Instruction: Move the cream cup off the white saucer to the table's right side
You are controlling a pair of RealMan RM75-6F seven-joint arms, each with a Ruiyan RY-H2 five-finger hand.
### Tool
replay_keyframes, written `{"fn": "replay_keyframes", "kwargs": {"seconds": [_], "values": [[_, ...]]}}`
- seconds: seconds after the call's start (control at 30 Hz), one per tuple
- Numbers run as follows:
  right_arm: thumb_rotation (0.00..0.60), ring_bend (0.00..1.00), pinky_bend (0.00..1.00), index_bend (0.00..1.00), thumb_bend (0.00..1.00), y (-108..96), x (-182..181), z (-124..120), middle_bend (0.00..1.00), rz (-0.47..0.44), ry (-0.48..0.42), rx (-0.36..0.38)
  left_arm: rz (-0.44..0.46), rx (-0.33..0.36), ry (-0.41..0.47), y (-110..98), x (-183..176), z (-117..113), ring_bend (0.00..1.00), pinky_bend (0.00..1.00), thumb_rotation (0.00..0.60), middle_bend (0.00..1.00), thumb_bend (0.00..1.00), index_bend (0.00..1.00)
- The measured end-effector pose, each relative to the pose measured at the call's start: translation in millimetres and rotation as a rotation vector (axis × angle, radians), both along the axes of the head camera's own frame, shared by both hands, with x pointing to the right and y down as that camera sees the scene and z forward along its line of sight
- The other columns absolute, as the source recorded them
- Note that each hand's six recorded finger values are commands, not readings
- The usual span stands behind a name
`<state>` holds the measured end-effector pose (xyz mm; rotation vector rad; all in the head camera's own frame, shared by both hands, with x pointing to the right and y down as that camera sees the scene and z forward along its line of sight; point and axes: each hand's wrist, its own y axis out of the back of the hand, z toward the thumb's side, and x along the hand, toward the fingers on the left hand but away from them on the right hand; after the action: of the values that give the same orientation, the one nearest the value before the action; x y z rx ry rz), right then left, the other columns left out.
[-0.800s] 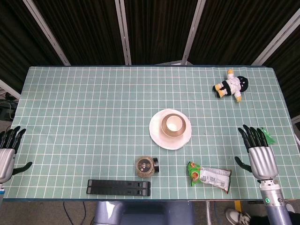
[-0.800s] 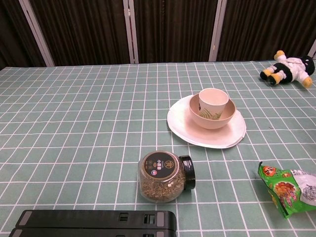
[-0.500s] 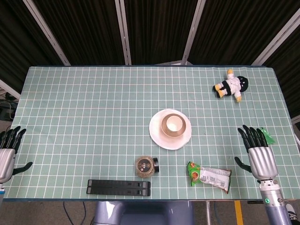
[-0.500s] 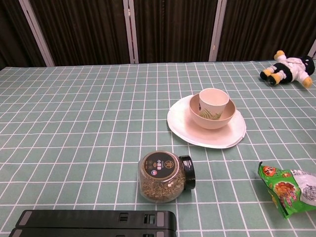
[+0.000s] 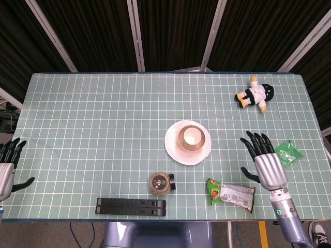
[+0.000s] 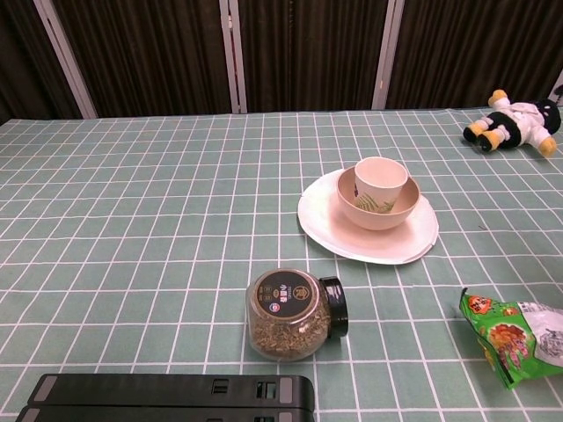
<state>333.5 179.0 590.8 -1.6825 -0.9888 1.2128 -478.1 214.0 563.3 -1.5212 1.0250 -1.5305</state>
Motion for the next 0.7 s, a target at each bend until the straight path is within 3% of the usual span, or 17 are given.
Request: {"fn": "replay_keyframes", "kwargs": {"seconds": [0.13,0.33,0.53,0.7], "values": [[0.6,0.0,0.0,0.3,0.15,-18.9,-33.3,6.2,0.0,-0.031,-0.045,-0.015,0.006,-0.003,0.002,-0.6,1.6,0.8,0.0,0.0,0.6,0.0,0.0,0.0],[0.6,0.0,0.0,0.36,0.16,-40.6,-84.3,23.2,0.0,-0.063,-0.073,-0.044,0.005,-0.008,0.008,-2.0,1.6,2.0,0.0,0.0,0.6,0.0,0.0,0.0],[0.6,0.0,0.0,0.39,0.18,-47.0,-119.5,46.4,0.0,-0.068,-0.069,-0.094,0.006,-0.011,0.012,-2.8,2.1,2.7,0.0,0.0,0.6,0.0,0.0,0.0],[0.6,0.0,0.0,0.42,0.2,-51.1,-128.5,65.9,0.0,-0.045,-0.062,-0.126,0.006,-0.015,0.018,-3.8,2.5,3.5,0.0,0.0,0.6,0.0,0.0,0.0]]}}
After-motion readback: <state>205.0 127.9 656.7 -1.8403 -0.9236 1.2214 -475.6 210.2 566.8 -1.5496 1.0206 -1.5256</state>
